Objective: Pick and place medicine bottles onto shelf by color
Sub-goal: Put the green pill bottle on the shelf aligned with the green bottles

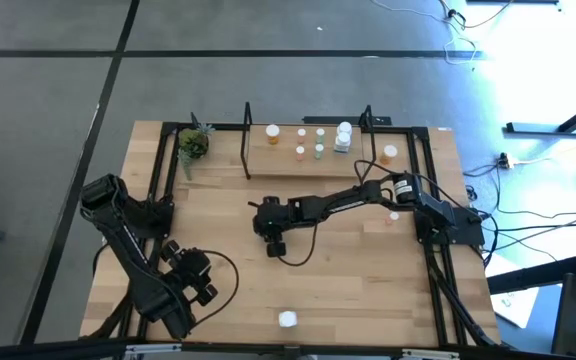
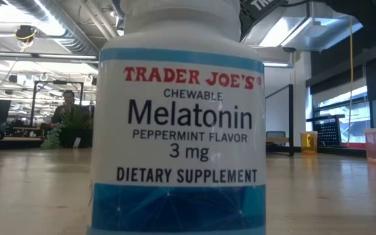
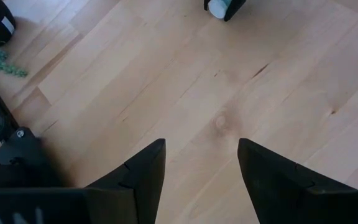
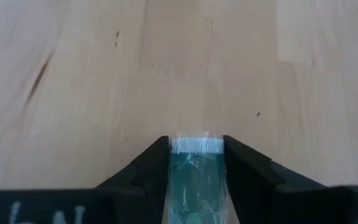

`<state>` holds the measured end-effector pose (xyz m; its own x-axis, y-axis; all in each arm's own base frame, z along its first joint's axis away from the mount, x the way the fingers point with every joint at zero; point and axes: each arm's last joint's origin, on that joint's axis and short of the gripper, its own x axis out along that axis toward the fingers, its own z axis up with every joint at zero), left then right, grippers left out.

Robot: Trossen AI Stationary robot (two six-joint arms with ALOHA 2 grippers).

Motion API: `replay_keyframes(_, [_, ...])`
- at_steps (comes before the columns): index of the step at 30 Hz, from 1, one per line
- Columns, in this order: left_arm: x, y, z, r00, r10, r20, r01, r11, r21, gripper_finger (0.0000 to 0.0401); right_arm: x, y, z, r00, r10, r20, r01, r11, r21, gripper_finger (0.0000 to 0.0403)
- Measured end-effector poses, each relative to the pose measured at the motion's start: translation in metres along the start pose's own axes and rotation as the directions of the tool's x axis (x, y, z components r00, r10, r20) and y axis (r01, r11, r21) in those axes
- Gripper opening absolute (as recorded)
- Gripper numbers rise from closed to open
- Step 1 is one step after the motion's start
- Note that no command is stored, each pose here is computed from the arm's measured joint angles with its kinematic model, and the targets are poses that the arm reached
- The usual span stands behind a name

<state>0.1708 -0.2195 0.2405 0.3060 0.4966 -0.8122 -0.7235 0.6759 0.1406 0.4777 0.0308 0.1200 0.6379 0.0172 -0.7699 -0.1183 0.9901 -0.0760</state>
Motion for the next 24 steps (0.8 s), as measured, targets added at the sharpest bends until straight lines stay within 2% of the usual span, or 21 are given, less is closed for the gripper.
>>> replay_keyframes(3, [0.0, 0.0, 0.0, 1.0, 0.0, 0.0, 0.0, 1.0, 0.0, 0.0195, 0.0001, 0.0001, -0.0004, 1.0, 0.001, -0.003, -0.001, 0.999, 0.034, 0.0148])
replay_keyframes(15, [0.0, -0.0001, -0.0001, 1.0, -0.001, 0.0, 0.001, 1.0, 0.0, 0.0195, -0.0003, 0.0001, -0.0009, 1.0, 0.004, -0.016, -0.003, 1.0, 0.014, 0.015])
replay_keyframes(19, [0.0, -0.0001, -0.0001, 1.0, -0.001, 0.0, 0.001, 1.0, 0.0, 0.0195, -0.0018, 0.0013, 0.0021, 0.998, 0.061, -0.019, -0.06, 0.996, 0.064, 0.015])
replay_keyframes(24, [0.0, -0.0001, 0.0, 1.0, -0.001, 0.0, 0.001, 1.0, -0.001, 0.0195, -0.002, -0.0022, 0.003, 0.997, 0.071, -0.013, -0.068, 0.987, 0.149, 0.015])
